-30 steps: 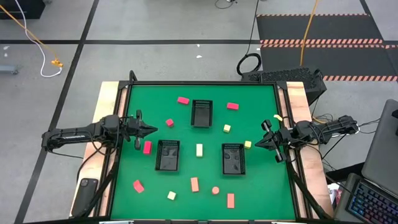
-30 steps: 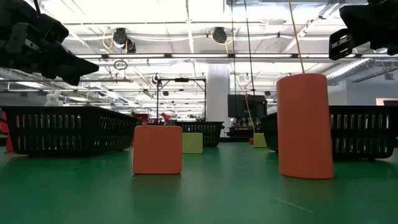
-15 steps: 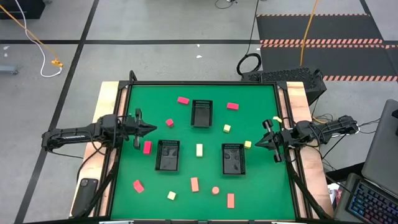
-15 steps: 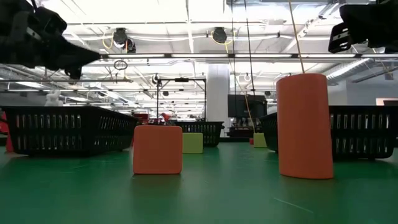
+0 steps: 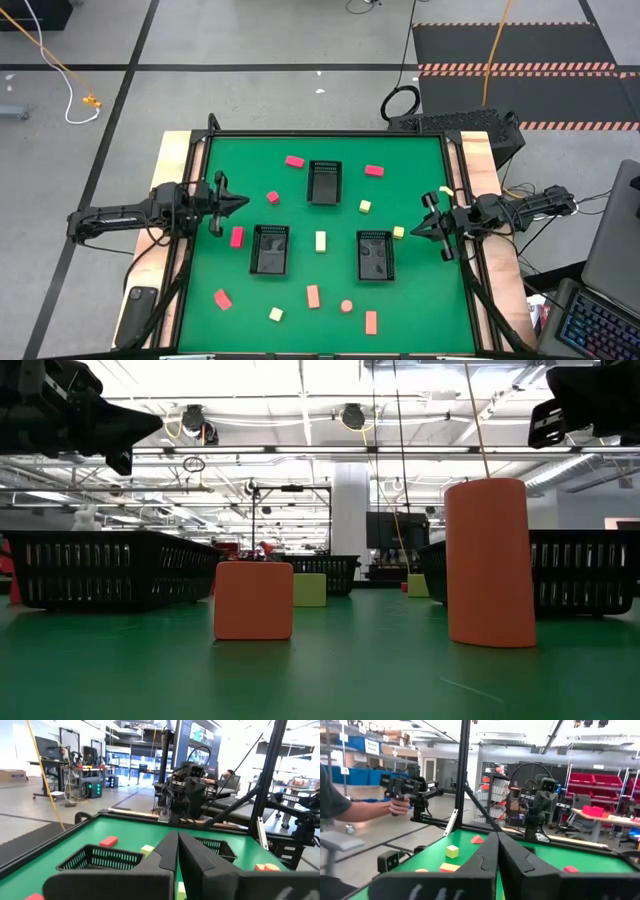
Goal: Sort & place blocks by color
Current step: Put the red block into the top black bin
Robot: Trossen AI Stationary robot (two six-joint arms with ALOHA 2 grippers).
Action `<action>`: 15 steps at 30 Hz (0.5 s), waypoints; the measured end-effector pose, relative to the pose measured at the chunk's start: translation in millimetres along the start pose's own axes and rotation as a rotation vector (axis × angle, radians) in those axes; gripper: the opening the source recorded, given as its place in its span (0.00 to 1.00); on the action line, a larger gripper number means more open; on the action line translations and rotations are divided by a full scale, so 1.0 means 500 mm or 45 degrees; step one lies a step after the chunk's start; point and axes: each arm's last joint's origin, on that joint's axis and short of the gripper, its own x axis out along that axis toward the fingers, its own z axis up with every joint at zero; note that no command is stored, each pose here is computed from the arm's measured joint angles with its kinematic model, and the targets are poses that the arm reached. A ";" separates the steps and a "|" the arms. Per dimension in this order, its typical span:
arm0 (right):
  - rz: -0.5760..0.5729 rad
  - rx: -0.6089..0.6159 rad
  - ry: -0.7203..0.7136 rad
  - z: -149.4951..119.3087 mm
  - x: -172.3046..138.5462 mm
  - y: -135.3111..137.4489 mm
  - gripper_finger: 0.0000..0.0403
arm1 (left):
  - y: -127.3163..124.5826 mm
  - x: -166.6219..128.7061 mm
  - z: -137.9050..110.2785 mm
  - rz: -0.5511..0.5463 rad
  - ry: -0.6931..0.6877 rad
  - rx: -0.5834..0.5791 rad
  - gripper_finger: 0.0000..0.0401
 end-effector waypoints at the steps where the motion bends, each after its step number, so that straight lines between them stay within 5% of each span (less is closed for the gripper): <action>1: 0.000 0.023 -0.004 0.001 0.000 0.000 0.00 | 0.000 0.000 0.001 -0.001 -0.004 0.002 0.04; 9: -0.035 0.079 -0.054 0.008 0.000 -0.002 0.00 | 0.000 -0.001 0.015 0.018 -0.100 0.050 0.07; 15: -0.177 0.133 0.005 -0.001 0.001 -0.008 0.02 | 0.006 0.001 0.002 0.142 -0.023 -0.019 0.28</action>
